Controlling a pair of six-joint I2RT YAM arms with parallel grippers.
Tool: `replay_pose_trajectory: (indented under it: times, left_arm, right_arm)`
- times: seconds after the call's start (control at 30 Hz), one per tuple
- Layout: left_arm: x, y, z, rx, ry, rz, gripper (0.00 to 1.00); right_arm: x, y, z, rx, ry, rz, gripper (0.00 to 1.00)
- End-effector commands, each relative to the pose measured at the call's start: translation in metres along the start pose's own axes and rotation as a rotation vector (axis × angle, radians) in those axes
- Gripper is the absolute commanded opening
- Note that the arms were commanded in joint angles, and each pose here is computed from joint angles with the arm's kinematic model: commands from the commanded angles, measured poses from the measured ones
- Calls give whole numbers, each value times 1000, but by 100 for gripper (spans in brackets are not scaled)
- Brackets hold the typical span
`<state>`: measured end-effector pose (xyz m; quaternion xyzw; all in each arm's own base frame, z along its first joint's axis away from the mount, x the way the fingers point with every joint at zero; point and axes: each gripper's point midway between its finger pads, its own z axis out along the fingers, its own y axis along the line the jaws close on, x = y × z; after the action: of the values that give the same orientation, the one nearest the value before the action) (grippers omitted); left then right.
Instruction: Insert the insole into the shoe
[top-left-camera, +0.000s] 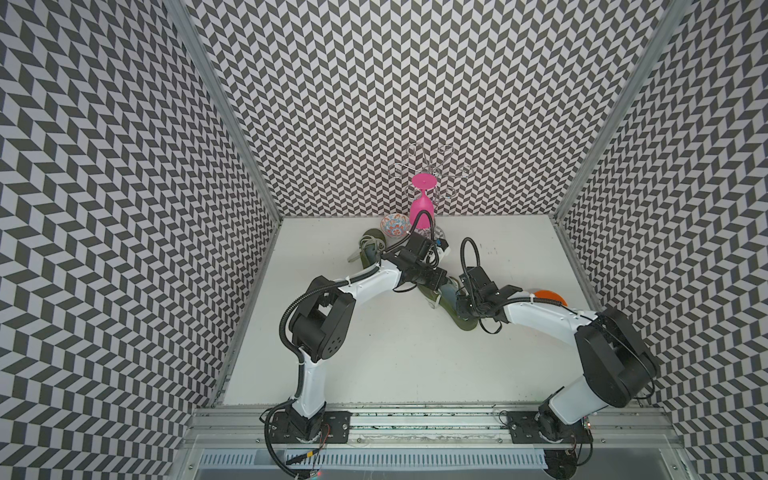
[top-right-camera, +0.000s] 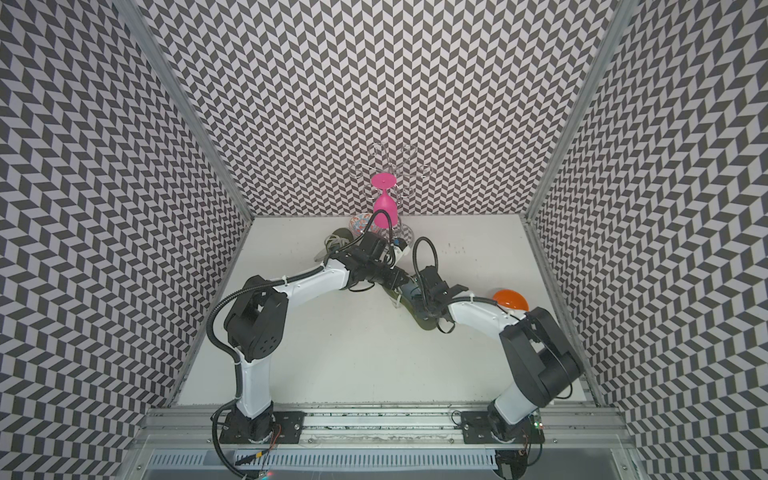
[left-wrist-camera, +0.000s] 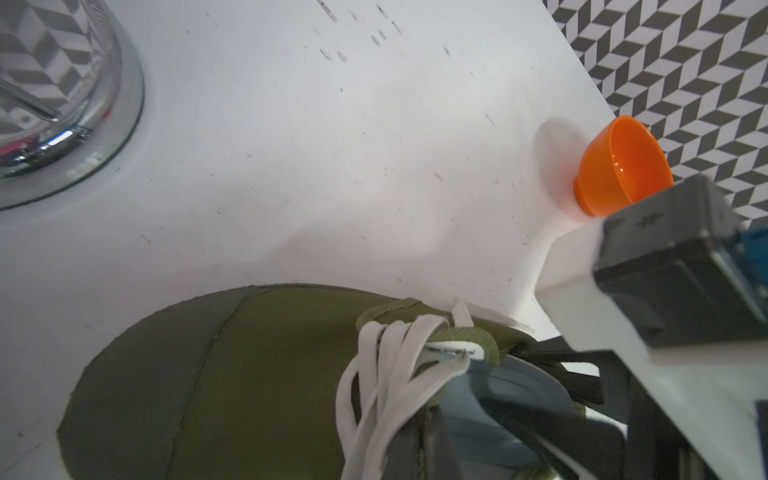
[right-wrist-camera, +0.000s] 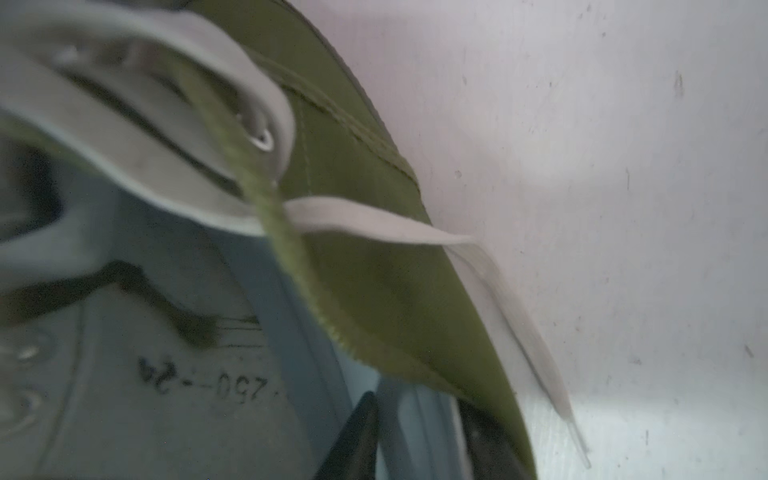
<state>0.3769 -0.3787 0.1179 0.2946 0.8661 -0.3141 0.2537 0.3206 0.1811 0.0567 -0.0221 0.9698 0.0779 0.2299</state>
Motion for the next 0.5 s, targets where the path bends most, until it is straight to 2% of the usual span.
replay_pose_trajectory:
  times: [0.0, 0.27, 0.4, 0.47]
  left_arm:
    - [-23, 3, -14, -68, -122, -36, 0]
    - [-22, 15, -8, -130, -114, -45, 0]
    - [-26, 16, -8, -136, -125, -44, 0]
    - [-28, 16, -7, -136, -124, -43, 0]
  right_arm:
    - [-6, -1, -10, 31, 8, -6, 47]
    - [-29, -9, -35, 72, -33, 3, 55]
    - [-30, -16, -41, 77, -38, 19, 54]
    - [-25, -19, -37, 71, -22, 25, 50]
